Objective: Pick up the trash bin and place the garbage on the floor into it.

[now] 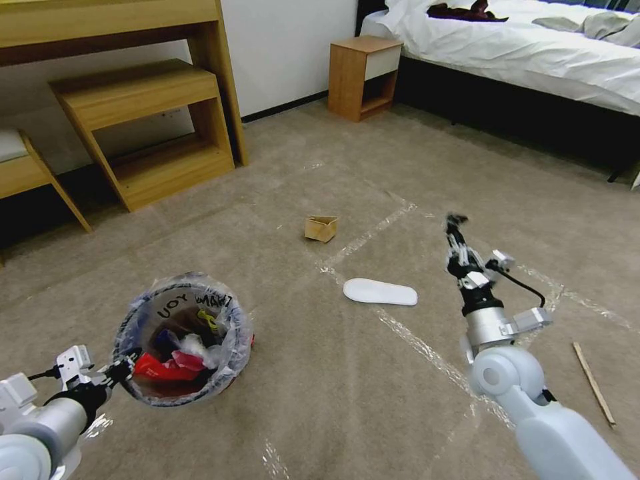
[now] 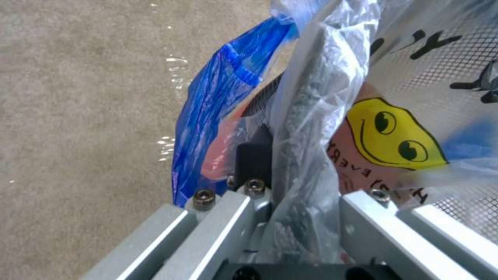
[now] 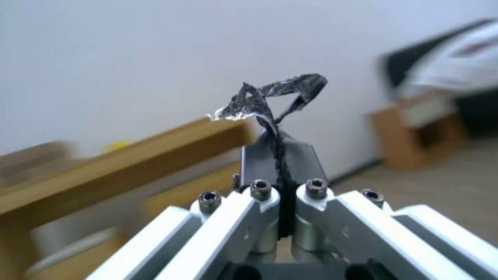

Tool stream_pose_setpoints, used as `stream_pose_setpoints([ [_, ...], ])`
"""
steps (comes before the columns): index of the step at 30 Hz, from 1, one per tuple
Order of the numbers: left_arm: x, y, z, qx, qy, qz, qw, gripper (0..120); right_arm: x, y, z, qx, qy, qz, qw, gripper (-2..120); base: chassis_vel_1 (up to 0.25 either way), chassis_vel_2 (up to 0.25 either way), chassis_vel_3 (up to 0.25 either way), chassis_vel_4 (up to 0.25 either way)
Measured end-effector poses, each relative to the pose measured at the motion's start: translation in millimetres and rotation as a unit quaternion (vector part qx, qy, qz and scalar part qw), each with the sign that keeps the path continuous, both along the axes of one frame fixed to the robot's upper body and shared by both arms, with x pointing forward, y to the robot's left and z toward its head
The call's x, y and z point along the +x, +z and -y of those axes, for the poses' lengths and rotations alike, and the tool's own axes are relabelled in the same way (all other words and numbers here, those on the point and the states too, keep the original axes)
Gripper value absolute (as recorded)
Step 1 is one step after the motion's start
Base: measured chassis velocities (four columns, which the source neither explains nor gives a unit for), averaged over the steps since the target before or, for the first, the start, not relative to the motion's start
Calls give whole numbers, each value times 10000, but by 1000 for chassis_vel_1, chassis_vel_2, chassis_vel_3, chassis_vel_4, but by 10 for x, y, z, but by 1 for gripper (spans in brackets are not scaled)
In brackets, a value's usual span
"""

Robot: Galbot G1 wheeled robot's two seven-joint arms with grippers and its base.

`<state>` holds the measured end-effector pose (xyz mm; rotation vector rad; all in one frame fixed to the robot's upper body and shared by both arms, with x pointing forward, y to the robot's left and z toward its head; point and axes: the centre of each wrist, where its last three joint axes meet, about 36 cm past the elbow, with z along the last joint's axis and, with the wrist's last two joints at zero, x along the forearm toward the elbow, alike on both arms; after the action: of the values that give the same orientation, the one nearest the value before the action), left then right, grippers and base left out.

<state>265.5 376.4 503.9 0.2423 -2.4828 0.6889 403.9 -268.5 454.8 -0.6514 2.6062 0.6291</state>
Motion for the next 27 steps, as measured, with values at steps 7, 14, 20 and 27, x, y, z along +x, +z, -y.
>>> stream_pose_setpoints([
  [7, 83, 16, 21, -62, -135, -5, 9999, 1, -252, 301, -241, -380, 1314, 524, 9892, 0, 0, 0, 0, 0],
  [14, 141, 39, 47, -144, -286, -56, 9995, 1, -472, 405, -369, -961, 2318, 463, 9669, 0, 0, 0, 0, 0],
  [20, 205, 123, 71, -194, -591, -144, 9980, 1, -345, 478, -533, -1444, 3055, 551, 9396, 0, 0, 0, 0, 0],
  [27, 271, 167, 77, -304, -784, -330, 9959, 1, -220, 464, -797, -1546, 3542, 570, 9206, 0, 0, 0, 0, 0],
])
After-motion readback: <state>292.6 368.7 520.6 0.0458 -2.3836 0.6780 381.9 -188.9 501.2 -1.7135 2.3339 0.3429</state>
